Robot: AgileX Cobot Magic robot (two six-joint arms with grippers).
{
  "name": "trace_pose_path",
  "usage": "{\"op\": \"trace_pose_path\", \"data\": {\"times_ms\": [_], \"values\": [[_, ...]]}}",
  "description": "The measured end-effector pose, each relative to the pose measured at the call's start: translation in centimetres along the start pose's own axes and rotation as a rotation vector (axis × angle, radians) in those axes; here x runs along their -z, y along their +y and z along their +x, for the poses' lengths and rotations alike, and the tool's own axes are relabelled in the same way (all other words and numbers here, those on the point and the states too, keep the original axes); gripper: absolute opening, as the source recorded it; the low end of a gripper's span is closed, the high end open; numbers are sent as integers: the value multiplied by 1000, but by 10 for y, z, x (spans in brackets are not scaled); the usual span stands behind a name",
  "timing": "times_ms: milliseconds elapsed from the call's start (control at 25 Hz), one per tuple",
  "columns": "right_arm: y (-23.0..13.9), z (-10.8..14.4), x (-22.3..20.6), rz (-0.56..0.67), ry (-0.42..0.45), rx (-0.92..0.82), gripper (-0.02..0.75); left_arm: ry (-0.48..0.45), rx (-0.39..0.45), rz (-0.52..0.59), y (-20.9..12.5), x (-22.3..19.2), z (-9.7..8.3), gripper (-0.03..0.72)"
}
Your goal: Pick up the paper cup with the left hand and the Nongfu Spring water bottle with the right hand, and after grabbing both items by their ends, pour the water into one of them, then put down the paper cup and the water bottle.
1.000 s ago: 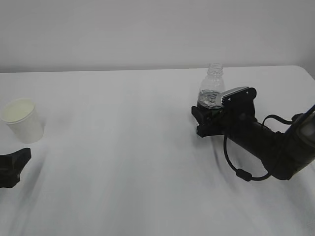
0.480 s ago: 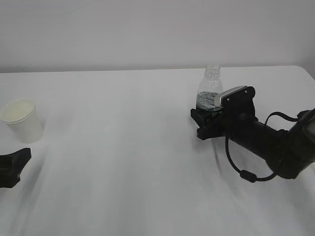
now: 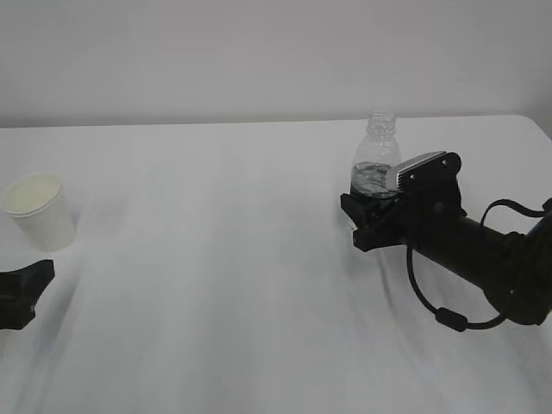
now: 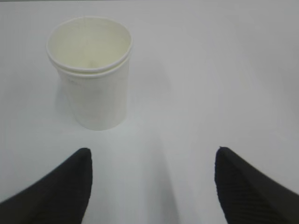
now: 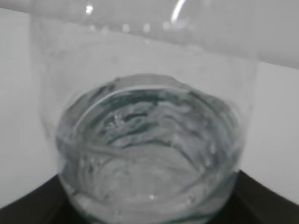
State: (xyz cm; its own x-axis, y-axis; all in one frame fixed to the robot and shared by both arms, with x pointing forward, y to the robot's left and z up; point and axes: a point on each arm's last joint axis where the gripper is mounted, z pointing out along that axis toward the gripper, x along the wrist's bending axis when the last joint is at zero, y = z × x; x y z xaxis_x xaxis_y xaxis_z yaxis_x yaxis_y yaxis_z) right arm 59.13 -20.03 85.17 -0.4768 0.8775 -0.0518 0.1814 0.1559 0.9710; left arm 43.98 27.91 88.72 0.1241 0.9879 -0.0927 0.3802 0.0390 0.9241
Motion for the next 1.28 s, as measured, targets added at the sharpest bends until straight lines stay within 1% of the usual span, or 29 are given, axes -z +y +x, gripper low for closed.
{"op": "trace_pose_path", "data": {"times_ms": [600, 1080, 1280], "values": [[28, 8, 41, -42, -3, 43, 474, 0, 0, 0, 0, 0, 0, 587], [30, 17, 72, -21, 0, 33, 474, 0, 0, 0, 0, 0, 0, 587], [35, 18, 79, -37, -3, 36, 474, 37, 17, -4, 0, 0, 3, 587]]}}
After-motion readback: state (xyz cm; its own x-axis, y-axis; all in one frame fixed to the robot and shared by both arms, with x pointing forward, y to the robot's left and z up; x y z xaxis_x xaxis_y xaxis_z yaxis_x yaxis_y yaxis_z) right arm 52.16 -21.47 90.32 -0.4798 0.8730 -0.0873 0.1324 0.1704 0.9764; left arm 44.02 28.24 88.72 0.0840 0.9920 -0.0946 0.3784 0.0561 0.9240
